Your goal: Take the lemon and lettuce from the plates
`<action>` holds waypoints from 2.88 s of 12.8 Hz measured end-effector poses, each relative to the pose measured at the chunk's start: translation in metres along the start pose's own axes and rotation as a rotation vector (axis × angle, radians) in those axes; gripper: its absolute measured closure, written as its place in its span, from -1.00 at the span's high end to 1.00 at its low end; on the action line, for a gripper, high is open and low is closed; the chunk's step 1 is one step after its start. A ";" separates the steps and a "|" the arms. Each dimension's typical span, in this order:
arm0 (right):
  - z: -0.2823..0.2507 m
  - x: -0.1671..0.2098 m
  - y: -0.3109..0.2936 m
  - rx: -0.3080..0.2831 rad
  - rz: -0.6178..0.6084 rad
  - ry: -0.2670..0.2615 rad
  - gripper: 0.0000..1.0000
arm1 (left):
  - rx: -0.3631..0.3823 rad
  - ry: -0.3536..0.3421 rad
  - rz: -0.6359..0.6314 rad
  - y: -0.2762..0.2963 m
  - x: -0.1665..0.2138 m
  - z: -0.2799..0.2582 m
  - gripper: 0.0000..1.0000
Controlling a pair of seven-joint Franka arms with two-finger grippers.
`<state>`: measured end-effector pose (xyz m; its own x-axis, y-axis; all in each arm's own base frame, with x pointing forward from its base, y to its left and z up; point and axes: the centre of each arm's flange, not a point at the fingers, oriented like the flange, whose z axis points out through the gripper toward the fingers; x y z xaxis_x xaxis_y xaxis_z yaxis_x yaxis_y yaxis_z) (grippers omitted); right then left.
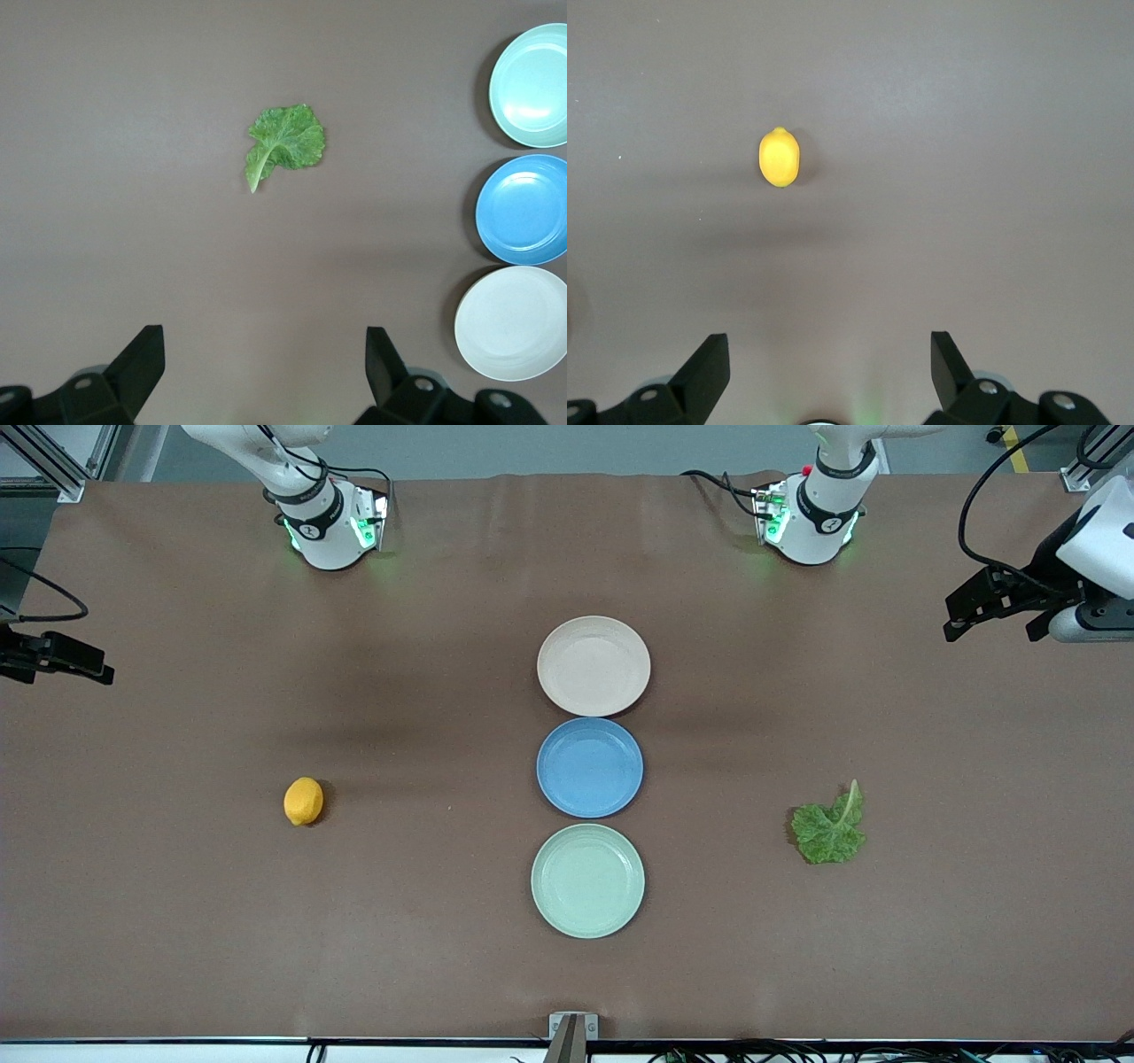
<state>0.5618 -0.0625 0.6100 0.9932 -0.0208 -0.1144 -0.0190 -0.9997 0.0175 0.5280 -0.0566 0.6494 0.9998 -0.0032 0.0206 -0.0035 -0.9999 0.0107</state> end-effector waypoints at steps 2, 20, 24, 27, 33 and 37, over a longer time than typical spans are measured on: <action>-0.007 -0.011 -0.001 0.001 -0.003 0.014 1.00 | 0.000 0.000 0.000 0.000 0.001 0.000 1.00; -0.031 -0.041 -0.014 0.001 -0.034 0.081 1.00 | 0.031 0.000 -0.024 -0.016 0.008 0.003 1.00; -0.040 -0.049 -0.015 0.003 -0.035 0.092 1.00 | 0.031 -0.004 -0.024 -0.016 0.009 0.005 1.00; -0.053 -0.061 -0.017 0.020 -0.038 0.112 1.00 | 0.031 -0.012 -0.024 -0.016 0.012 0.009 1.00; -0.060 -0.070 -0.018 0.024 -0.040 0.109 1.00 | 0.031 -0.014 -0.024 -0.016 0.012 0.010 1.00; -0.069 -0.072 -0.019 0.022 -0.045 0.129 1.00 | 0.031 -0.014 -0.024 -0.016 0.012 0.010 1.00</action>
<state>0.4990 -0.0414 0.6860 0.9996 0.0245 0.0140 0.0246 -0.9997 -0.0063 0.5404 -0.0407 0.6395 0.9998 0.0205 0.0068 0.0206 -0.9996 -0.0203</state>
